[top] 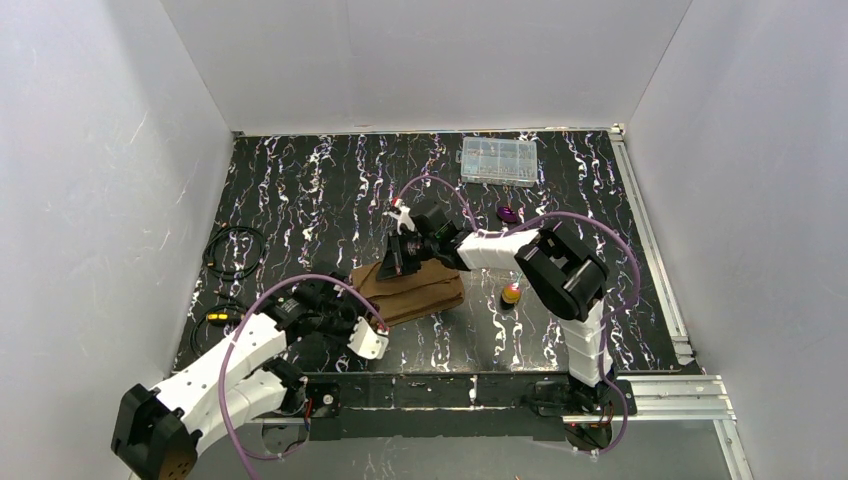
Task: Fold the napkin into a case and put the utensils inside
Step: Pick up the 2/3-rectangle-folded napkin from the center of the board.
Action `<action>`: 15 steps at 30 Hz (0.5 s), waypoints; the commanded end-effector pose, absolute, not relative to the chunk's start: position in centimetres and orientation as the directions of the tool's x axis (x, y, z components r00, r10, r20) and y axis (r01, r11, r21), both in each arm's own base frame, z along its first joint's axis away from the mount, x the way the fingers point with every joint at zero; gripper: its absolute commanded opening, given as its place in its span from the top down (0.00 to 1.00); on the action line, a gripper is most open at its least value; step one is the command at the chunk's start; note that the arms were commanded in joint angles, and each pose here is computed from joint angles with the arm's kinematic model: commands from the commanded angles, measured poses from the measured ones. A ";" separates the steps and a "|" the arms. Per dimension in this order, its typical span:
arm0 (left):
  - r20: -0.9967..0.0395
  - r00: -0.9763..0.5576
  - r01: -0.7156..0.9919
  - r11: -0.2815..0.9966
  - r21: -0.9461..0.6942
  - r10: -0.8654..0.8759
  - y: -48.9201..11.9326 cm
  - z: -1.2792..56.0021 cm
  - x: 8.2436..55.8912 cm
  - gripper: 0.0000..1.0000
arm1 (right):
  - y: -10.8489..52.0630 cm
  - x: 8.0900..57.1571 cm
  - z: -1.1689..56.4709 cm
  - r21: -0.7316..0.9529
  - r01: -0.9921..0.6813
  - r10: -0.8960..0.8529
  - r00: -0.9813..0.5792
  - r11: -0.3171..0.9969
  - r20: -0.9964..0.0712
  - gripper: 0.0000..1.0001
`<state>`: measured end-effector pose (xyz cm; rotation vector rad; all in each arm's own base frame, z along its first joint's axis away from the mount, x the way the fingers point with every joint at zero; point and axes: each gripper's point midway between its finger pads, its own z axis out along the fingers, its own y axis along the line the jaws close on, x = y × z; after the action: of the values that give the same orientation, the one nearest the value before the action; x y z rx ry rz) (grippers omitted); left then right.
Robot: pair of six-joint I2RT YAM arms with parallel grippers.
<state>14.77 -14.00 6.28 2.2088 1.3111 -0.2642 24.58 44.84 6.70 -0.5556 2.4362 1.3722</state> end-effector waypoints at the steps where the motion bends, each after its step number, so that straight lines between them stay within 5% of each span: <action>1: -0.444 0.629 0.776 -0.482 0.406 0.638 -15.8 5.7 14.5 0.42 | 45.6 24.7 6.5 0.753 -0.484 -0.201 -0.874 0.446 -0.443 0.92; 15: -0.421 0.729 0.683 -0.615 0.394 0.540 -16.4 1.5 13.4 0.56 | 44.3 23.7 3.0 0.750 -0.464 -0.215 -0.885 0.471 -0.413 0.95</action>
<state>13.95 -15.83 2.34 2.3748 0.9976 -0.3172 23.75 44.34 3.70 -0.5627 2.4873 1.3609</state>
